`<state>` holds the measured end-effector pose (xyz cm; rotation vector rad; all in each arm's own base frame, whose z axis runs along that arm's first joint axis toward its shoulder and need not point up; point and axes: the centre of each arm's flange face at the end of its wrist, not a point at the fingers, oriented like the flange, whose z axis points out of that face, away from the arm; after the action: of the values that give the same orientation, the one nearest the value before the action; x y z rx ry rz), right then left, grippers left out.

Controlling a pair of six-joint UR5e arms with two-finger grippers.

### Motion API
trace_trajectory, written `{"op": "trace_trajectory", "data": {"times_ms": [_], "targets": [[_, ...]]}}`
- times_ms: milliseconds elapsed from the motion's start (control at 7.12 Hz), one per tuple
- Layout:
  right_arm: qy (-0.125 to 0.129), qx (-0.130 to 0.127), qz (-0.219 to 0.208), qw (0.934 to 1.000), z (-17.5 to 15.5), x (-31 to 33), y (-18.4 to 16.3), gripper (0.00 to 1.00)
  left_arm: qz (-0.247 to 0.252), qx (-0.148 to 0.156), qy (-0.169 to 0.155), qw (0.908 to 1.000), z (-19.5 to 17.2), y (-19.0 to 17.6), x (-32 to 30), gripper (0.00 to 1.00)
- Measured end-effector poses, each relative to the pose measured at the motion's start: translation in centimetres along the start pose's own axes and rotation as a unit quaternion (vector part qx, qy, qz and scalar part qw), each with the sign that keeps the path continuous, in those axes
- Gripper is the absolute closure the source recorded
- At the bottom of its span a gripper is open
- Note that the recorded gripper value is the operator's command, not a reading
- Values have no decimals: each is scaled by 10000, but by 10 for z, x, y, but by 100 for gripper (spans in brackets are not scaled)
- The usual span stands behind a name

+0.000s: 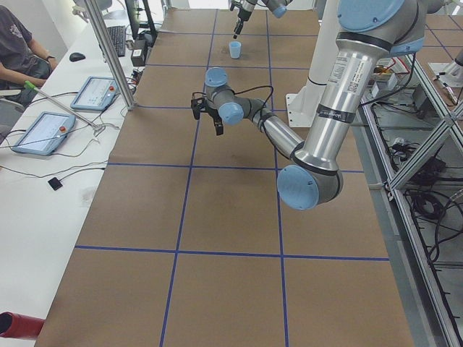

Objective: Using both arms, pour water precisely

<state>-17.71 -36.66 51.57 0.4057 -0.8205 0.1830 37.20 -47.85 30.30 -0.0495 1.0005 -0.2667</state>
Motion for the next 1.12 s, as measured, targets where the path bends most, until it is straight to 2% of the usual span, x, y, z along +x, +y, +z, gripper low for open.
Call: {"op": "trace_trajectory", "data": {"times_ms": [421, 562, 983, 1123], "targets": [[9, -444, -612, 9971, -27, 47, -40, 0, 102, -12, -224, 9997, 66, 36, 114, 1], [1, -602, -772, 9952, -35, 63, -52, 0, 104, -59, -292, 9995, 85, 41, 140, 7], [-27, -894, -1253, 9881, -52, 98, -75, 0, 179, -229, -444, 9986, 120, 62, 167, 27], [-43, -912, -1269, 9877, -55, 101, -78, 0, 186, -255, -462, 9984, 124, 66, 168, 51]]}}
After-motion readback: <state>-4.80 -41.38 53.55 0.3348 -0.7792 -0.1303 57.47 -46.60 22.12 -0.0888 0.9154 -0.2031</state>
